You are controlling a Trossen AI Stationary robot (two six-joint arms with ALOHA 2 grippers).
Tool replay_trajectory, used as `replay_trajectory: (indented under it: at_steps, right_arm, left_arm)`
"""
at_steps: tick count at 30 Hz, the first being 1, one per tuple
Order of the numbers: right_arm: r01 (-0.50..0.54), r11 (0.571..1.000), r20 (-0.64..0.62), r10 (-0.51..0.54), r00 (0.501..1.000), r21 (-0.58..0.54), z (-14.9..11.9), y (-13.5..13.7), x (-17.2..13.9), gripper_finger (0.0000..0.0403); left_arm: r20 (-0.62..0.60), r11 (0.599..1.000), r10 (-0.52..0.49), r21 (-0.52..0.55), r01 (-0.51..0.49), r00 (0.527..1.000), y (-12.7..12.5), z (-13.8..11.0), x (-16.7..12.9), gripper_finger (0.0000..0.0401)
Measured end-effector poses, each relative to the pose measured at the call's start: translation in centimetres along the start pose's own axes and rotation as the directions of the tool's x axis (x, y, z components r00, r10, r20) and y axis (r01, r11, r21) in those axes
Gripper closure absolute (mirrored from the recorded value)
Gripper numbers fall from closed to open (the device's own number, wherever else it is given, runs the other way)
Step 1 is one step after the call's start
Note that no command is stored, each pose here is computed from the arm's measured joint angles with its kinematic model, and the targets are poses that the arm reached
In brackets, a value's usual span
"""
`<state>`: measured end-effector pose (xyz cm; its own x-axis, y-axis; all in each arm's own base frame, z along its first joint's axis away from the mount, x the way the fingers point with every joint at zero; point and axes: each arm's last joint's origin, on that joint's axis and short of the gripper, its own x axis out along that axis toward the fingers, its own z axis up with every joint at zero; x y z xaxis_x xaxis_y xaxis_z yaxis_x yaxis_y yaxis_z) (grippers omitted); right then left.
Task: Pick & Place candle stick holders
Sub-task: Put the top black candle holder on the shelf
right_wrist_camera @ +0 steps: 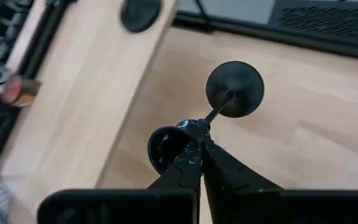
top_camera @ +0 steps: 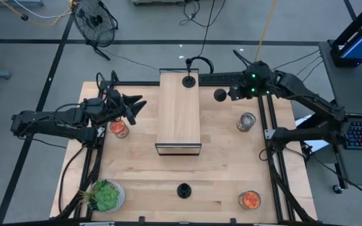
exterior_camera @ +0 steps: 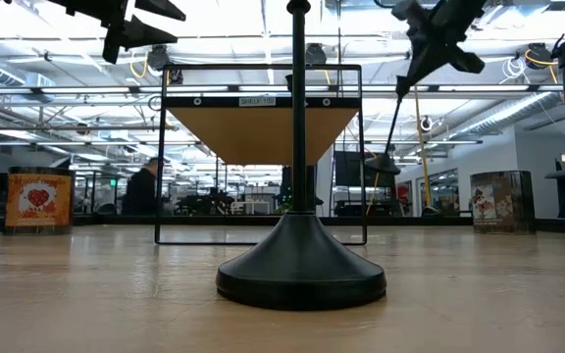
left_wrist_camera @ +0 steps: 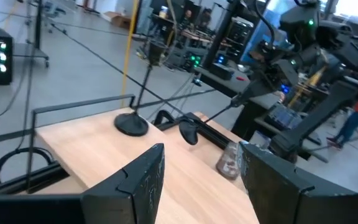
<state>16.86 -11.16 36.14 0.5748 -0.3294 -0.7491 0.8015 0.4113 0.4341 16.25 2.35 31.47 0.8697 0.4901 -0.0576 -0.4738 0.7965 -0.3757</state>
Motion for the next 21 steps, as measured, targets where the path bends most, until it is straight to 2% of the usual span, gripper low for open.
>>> replay_trajectory:
  at_steps: [5,11,16,21]
  right_arm:
    - [-0.063,0.998,-0.016,0.063,0.998,-0.005,-0.7,0.6,-0.7,0.0402]
    - [-0.192,0.981,0.059,0.194,0.979,-0.043,-0.8,1.9,-2.0,0.0402]
    - [-0.356,0.93,0.106,0.364,0.925,-0.089,-0.5,3.3,-3.0,0.0402]
    - [-0.471,0.875,0.078,0.48,0.874,-0.11,-0.5,4.4,-3.2,0.0402]
  left_arm:
    - [0.013,0.999,-0.009,0.045,0.009,1.0,-0.1,0.1,0.0,0.0192]
    - [0.093,0.986,-0.092,0.147,0.078,0.991,-1.0,0.6,1.1,0.0192]
    - [0.123,0.965,-0.134,0.243,0.101,0.983,-1.9,0.1,2.9,0.0192]
    - [0.151,0.938,-0.144,0.336,0.086,0.978,-2.4,-0.5,4.4,0.0192]
